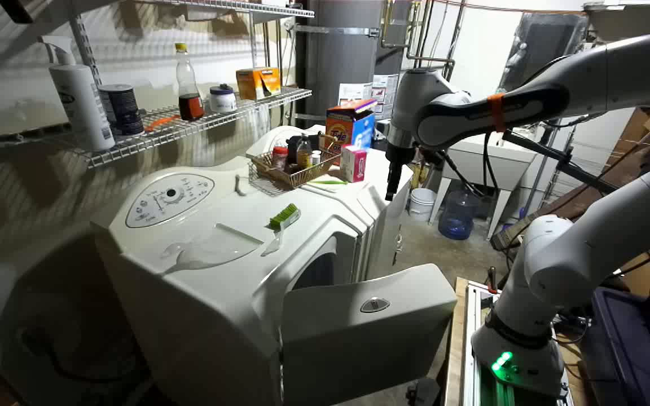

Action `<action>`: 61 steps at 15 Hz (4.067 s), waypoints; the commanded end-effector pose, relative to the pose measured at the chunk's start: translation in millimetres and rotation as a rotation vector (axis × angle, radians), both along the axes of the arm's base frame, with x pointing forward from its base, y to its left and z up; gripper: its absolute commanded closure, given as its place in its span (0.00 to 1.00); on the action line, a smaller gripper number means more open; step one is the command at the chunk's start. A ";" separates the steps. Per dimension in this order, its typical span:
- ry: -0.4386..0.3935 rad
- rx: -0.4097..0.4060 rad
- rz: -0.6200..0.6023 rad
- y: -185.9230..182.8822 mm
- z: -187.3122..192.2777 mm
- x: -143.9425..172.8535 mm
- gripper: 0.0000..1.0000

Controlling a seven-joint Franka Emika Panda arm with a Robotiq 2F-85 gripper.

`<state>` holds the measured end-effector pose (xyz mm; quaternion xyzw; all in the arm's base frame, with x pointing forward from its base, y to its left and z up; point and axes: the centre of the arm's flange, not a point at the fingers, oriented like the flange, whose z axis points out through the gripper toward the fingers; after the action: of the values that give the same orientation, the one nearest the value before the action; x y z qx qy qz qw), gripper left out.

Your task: Use the green brush to sweep the top of the machine on the left.

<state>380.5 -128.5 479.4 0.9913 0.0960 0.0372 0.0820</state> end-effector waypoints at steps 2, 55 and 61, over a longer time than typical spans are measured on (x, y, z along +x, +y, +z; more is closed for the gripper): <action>0.000 0.000 0.000 0.0 0.0 0.0 0.00; -0.392 0.776 -0.998 49.1 -188.0 222.1 0.00; -0.402 0.886 -1.036 46.4 -221.6 231.0 0.00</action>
<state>600.7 -80.8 280.2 0.8364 -0.4262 0.2035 -0.2783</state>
